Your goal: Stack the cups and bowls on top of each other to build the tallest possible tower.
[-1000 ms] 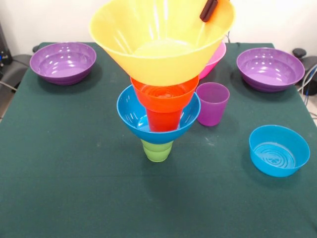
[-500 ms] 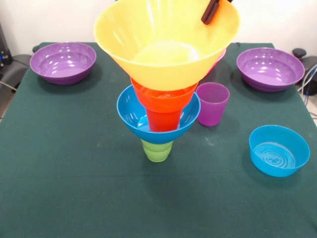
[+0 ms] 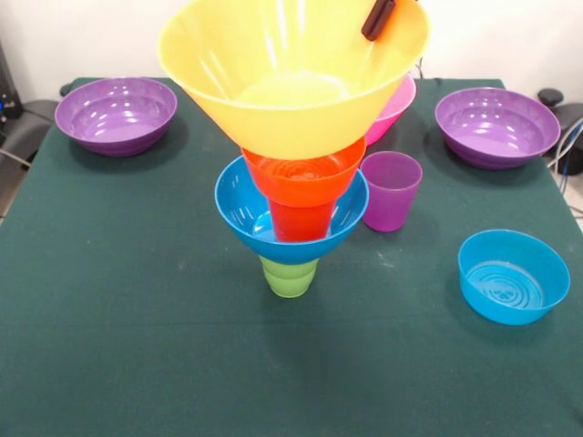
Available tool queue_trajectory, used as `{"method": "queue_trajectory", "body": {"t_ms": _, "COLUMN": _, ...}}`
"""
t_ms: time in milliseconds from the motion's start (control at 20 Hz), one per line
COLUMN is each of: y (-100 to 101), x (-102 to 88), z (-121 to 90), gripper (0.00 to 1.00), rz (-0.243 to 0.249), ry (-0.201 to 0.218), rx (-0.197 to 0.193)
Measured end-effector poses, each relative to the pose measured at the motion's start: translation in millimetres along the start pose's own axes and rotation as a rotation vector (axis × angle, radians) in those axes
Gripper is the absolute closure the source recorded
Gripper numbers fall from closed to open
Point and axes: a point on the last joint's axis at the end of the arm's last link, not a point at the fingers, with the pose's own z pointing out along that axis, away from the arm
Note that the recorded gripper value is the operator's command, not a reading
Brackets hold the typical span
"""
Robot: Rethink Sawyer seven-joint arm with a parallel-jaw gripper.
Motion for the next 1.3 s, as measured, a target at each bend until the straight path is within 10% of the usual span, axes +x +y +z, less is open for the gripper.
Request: {"method": "queue_trajectory", "body": {"t_ms": 1300, "y": -6.1, "x": -4.1, "z": -4.7, "gripper": 1.0, "rz": 0.007, "ry": -0.012, "rx": 0.01}}
